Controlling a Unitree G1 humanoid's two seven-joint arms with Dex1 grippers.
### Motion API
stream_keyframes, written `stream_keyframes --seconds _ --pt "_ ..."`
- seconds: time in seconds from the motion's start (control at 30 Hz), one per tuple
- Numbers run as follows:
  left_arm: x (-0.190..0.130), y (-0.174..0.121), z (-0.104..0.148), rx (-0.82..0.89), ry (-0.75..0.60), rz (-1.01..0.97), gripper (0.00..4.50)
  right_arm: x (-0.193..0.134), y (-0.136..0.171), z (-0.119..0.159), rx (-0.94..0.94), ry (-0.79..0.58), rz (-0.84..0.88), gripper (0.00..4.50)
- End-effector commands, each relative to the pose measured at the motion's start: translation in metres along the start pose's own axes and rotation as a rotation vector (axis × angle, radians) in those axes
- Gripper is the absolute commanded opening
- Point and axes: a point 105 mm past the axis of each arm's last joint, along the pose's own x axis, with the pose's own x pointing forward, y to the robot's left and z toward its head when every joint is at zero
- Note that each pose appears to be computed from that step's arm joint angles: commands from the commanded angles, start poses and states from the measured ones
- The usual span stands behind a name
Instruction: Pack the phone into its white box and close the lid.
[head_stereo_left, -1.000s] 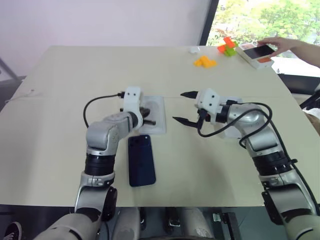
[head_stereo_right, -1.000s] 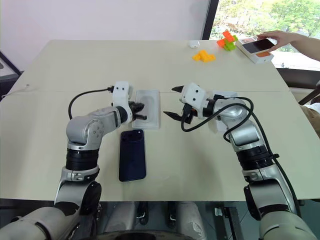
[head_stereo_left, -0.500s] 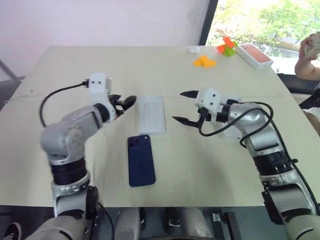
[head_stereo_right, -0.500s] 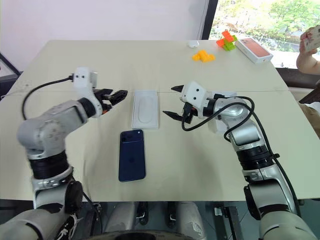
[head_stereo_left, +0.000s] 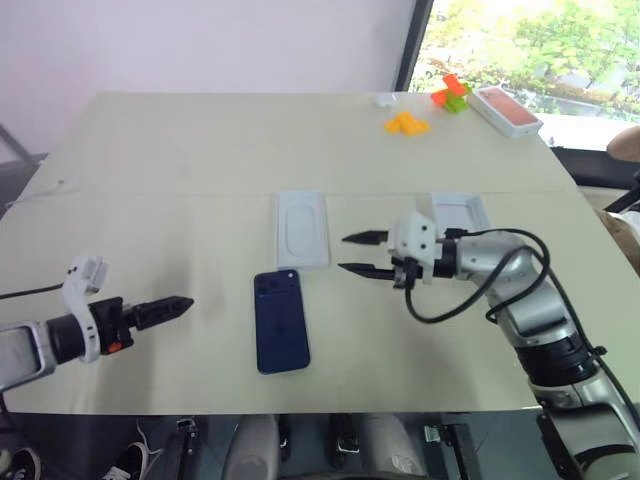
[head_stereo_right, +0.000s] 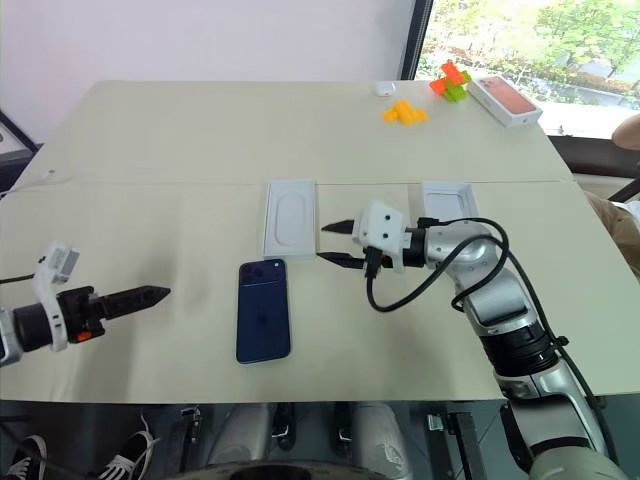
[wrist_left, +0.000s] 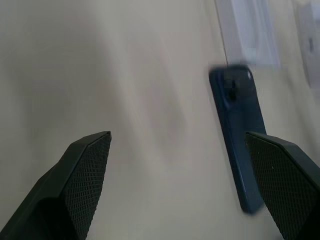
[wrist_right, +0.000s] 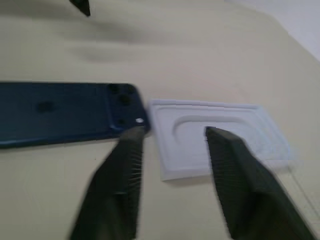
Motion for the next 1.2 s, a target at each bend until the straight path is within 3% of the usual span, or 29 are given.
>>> stream_keyframes --seconds 0.03,0.2,0.43,0.77,1.2 --pt "0.007 -0.02 -0.006 0.001 0.011 -0.095 4.5 0.006 0.006 0.01 -0.108 -0.028 0.024 0.07" --pt "0.034 -0.025 -0.03 -0.024 0.061 -0.048 4.5 0.021 0.033 -0.013 -0.319 0.046 0.135 0.02" --pt "0.06 -0.034 -0.029 -0.114 0.034 -0.051 4.5 0.029 0.041 -0.032 -0.447 0.091 0.166 0.02" --pt "0.08 -0.048 -0.044 -0.162 0.105 -0.081 4.5 0.043 0.054 -0.053 -0.566 0.14 0.225 0.02" --pt "0.096 -0.054 -0.049 -0.172 0.137 -0.095 4.5 0.075 0.07 -0.057 -0.718 0.131 0.308 0.02"
